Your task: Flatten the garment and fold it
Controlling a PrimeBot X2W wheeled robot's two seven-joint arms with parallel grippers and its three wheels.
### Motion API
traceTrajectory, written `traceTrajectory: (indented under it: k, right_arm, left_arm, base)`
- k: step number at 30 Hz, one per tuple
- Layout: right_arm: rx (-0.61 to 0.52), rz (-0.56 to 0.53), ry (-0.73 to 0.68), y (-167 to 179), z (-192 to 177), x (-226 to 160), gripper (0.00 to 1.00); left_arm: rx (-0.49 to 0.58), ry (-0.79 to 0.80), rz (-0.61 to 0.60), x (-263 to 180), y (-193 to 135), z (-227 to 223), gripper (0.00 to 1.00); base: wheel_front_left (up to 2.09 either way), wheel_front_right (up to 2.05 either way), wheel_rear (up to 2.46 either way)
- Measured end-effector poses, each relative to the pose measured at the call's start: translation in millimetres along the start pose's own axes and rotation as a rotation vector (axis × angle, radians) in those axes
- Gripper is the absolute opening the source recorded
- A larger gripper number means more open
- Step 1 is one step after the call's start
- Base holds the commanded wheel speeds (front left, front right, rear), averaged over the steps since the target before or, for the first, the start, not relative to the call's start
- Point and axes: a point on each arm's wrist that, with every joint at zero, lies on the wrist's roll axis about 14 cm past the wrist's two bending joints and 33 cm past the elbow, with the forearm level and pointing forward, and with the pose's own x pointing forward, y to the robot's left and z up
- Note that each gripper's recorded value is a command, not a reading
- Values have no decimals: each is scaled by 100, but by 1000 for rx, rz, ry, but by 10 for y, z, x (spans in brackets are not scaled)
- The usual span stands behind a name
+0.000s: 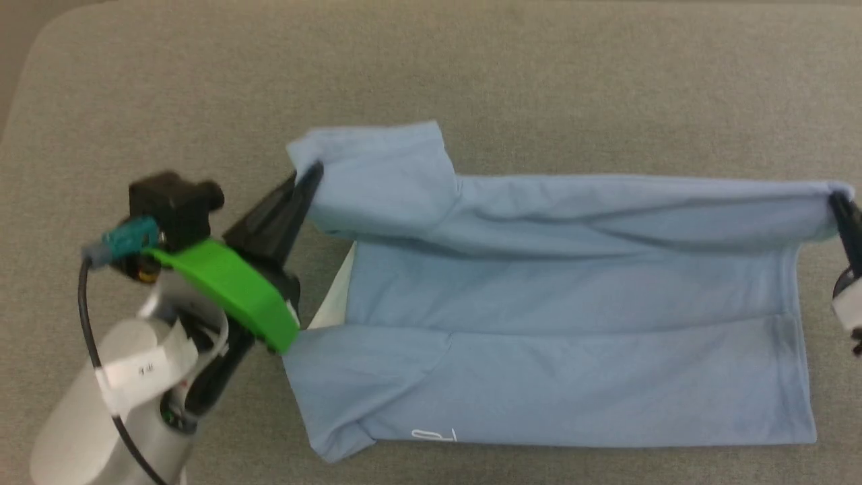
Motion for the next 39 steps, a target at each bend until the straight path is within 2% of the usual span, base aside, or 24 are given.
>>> traceTrajectory:
  k: [6, 13, 25, 26, 27, 28, 29, 30, 35, 39]
  right_arm:
    - [73, -14, 28, -35, -231, -232, 0]
    - [120, -57, 98, -141, -539, -391, 0]
    - [129, -144, 235, -317, -1008, -504, 0]
    - [130, -148, 241, -325, -1034, -506, 0]
    - [131, -152, 242, -333, -1050, -503, 5]
    - [130, -156, 244, -337, -1063, -497, 48]
    - [129, -157, 244, -339, -1069, -491, 81]
    - [128, -158, 243, -338, -1069, -480, 100]
    - [132, -158, 220, -339, -1039, -470, 100]
    - [132, -133, 179, -291, -907, -487, 100]
  left_arm:
    - [-82, 38, 31, -337, -72, -237, 0]
    - [-213, 154, 57, -592, -149, -708, 0]
    - [-308, 320, 133, -759, -104, -1267, 0]
    - [-311, 326, 140, -760, -95, -1296, 3]
    - [-315, 333, 145, -760, -90, -1323, 25]
    - [-320, 337, 152, -756, -82, -1348, 80]
    - [-323, 336, 159, -747, -72, -1358, 87]
    - [-325, 336, 163, -736, -66, -1366, 100]
    - [-324, 300, 196, -703, 3, -1323, 100]
    - [-302, 202, 228, -672, 73, -1101, 100]
  base:
    - [0, 0, 0]
    - [0, 0, 0]
    - [0, 0, 0]
    - [0, 0, 0]
    - [0, 0, 0]
    - [0, 0, 0]
    - [0, 0, 0]
    - [0, 0, 0]
    - [0, 0, 0]
    - [0, 0, 0]
